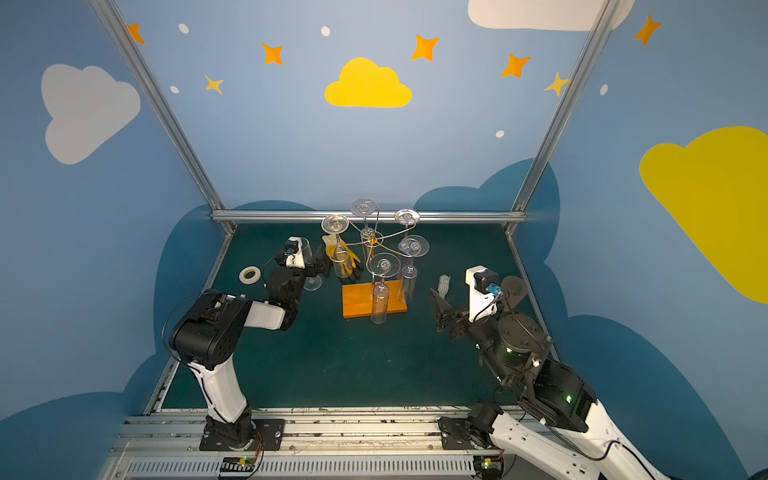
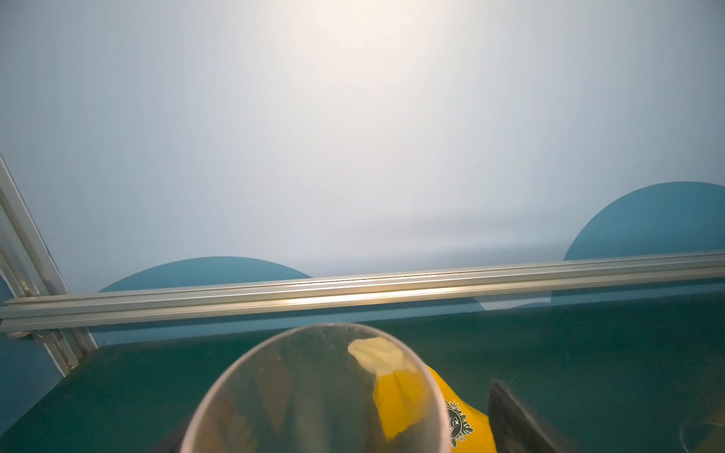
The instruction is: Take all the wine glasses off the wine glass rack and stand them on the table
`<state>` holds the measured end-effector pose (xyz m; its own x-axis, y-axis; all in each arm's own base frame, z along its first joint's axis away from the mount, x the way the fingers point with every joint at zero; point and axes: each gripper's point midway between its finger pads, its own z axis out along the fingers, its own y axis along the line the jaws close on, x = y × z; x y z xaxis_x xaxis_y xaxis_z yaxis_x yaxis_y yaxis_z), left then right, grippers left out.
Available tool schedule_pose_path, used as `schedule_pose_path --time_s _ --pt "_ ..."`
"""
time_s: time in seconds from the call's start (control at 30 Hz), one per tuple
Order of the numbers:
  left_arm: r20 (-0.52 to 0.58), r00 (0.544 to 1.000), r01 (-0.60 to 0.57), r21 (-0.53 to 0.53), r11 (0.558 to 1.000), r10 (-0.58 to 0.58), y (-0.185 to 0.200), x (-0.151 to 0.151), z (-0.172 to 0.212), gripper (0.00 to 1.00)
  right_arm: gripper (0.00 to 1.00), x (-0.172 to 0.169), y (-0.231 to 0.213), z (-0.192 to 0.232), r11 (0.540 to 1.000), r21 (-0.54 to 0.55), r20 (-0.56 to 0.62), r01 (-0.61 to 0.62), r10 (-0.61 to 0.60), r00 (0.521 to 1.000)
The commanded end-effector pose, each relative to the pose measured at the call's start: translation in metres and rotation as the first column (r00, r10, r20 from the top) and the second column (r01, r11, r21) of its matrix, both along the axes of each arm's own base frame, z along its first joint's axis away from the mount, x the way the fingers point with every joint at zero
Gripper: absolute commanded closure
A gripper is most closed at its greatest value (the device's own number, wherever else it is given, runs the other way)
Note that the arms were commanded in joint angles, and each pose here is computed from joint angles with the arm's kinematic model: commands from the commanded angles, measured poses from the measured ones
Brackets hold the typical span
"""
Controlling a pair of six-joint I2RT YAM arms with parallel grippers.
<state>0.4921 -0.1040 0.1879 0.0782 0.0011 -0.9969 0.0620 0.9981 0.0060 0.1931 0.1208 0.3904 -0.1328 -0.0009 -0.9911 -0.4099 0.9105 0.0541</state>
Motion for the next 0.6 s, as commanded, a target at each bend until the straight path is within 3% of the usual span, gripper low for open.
schedule_pose_path --time_s 0.0,0.27,0.57 --pt "0.040 0.999 -0.024 0.006 1.000 0.023 0.005 -0.007 0.018 0.01 0.11 -0.005 -0.010 0.013 0.999 0.030 0.023 0.014 -0.015 1.000" --pt "0.044 0.997 -0.062 0.010 0.998 0.062 0.017 -0.024 0.047 0.01 0.11 -0.011 -0.018 0.016 0.999 0.039 0.045 0.016 -0.017 0.999" --pt "-0.059 0.992 -0.116 -0.079 0.990 0.112 0.038 -0.063 0.075 0.01 0.11 -0.009 -0.014 0.020 1.000 0.031 0.050 0.002 -0.004 0.999"
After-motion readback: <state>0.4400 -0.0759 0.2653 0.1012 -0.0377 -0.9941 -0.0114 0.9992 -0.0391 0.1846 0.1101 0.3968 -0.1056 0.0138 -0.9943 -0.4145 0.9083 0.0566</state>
